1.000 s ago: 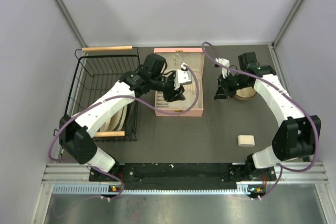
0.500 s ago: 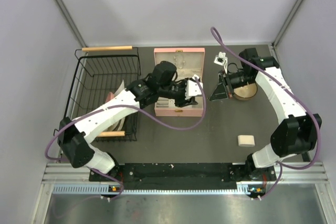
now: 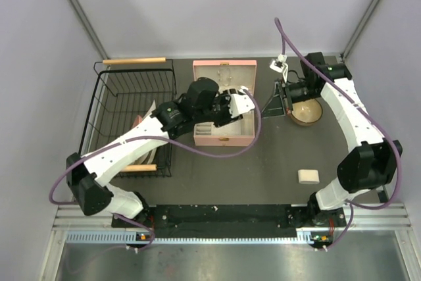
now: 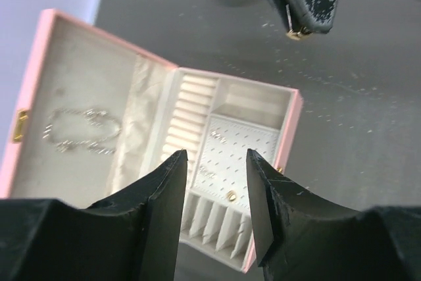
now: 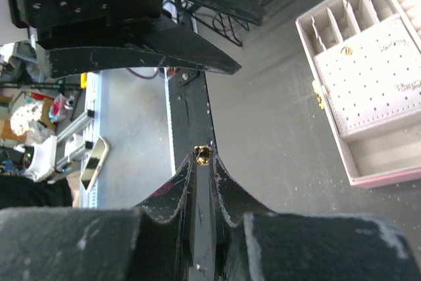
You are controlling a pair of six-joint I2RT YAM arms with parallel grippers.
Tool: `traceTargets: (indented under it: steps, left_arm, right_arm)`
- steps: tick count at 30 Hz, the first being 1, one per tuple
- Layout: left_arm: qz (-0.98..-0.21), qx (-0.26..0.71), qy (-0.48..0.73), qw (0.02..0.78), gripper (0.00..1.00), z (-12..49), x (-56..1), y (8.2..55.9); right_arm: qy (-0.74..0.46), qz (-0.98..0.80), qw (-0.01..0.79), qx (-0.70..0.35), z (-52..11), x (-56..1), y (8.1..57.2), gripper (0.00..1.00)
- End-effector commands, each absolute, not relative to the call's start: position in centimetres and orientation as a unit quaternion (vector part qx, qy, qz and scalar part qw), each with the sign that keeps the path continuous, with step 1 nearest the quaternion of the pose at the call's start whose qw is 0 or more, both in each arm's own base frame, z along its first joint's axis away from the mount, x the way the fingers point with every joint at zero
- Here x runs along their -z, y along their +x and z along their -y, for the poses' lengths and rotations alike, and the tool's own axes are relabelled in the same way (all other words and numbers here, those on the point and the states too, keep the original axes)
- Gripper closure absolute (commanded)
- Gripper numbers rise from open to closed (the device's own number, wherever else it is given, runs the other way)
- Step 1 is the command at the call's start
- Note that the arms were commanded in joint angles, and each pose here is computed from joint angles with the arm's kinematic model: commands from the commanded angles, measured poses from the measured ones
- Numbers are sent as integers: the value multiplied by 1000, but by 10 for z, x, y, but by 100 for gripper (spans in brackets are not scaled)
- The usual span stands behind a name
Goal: Organize the mixed jewelry
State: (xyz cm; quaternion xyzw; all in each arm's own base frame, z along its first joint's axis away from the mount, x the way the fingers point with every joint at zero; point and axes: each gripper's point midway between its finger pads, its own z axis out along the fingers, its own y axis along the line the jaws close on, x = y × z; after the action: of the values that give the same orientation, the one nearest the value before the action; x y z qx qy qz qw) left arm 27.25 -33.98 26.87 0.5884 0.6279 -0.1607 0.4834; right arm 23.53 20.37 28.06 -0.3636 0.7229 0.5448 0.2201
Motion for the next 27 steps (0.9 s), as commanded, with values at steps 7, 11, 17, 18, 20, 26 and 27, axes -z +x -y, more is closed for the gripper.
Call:
traceTargets:
  steps: [7, 11, 17, 18, 20, 26, 27]
  left_arm:
    - [-421, 49, 627, 654, 55, 331, -390, 263]
    - [-325, 1, 654, 683, 53, 342, -374, 252]
    - [-176, -54, 658, 730, 52, 352, -389, 233]
    - [-158, -64, 661, 730, 51, 352, -388, 231]
    - [-104, -94, 666, 732, 53, 355, -383, 224]
    - [1, -159, 655, 739, 53, 360, -380, 212]
    - [10, -168, 654, 738, 53, 360, -379, 212]
  right_arm:
    - [-355, -686, 233, -591, -215, -325, 243, 93]
    - [-348, -692, 228, -590, -214, -326, 243, 92]
    - [-331, -698, 214, -598, -215, -330, 241, 92]
    - [-328, -698, 212, -600, -215, -332, 241, 92]
    - [-321, -700, 206, -603, -216, -335, 241, 92]
    - [-306, -705, 194, -610, -217, -341, 242, 92]
    - [-305, -705, 192, -611, -218, -343, 241, 92]
